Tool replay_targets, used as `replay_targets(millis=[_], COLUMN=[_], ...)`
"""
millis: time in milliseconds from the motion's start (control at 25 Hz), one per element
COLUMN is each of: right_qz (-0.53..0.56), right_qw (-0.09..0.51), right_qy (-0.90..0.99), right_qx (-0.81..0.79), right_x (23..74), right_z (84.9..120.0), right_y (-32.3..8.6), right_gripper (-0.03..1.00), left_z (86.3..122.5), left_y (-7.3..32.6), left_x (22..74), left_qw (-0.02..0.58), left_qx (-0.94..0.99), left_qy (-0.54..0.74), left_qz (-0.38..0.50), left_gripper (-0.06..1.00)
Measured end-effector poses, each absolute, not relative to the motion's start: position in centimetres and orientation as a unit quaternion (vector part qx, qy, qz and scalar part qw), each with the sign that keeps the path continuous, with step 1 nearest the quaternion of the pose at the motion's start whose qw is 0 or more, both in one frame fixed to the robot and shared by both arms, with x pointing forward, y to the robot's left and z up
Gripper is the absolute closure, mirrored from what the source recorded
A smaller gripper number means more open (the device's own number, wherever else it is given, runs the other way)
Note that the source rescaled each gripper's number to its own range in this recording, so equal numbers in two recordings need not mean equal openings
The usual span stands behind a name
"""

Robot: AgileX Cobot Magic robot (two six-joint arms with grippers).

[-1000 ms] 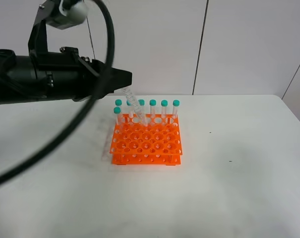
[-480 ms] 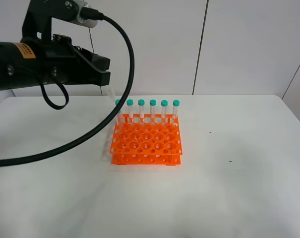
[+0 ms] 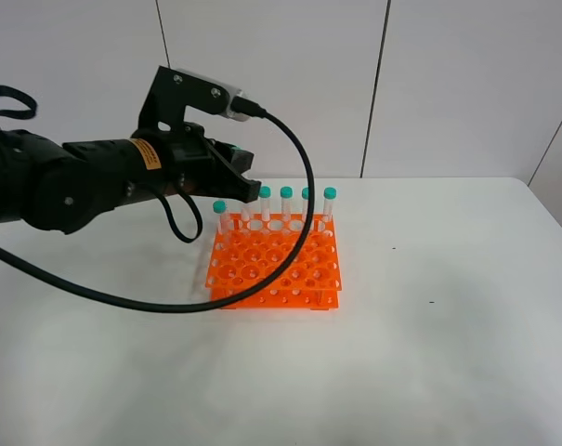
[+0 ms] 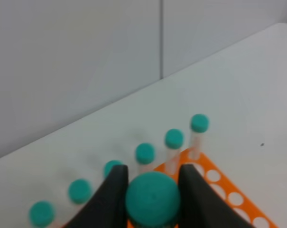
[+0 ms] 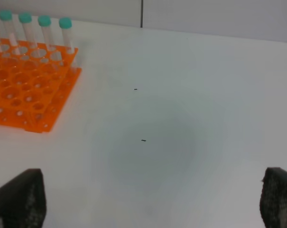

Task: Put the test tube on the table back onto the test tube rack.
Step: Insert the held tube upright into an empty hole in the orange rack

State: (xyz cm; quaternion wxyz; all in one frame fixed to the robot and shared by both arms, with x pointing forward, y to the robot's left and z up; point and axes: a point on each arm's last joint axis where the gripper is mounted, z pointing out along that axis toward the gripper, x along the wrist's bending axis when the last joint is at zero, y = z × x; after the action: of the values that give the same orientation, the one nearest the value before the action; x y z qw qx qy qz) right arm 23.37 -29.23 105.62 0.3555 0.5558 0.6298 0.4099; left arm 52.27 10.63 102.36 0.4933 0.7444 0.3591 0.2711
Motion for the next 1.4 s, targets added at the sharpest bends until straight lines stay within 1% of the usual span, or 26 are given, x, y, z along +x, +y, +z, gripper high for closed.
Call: replay_targets(millis=[200,560,840,1400], right_qz=[0.41,0.41,0.411,0.411], right_qw=[0.356,0.356,0.354,0.354], right_qy=[0.63,0.63,0.63,0.63], right_qx=[0.556,0.556,0.556,0.556], right_x=[23.4,23.4,23.4,23.4], right_z=[105.6,105.6,105.6,105.6], right_y=[-29.2,-29.2,-29.2,-29.2], right_gripper=[-0.03,-0.03,-0.03,-0.03], left_z=[100.2,98.0,96.3,96.3], left_y=[9.7,10.9,11.4,11.1], left_x=[53.5,57.1,58.3,58.6], left_qw=[0.484,0.451,0.426,0.431], left_qx=[0.752,0.758,0.777,0.779], left_qy=[0.361,0.379,0.365,0.339], left_qz=[0.264,0.279,0.288,0.304], left_gripper=[0.94,0.94,0.94,0.94])
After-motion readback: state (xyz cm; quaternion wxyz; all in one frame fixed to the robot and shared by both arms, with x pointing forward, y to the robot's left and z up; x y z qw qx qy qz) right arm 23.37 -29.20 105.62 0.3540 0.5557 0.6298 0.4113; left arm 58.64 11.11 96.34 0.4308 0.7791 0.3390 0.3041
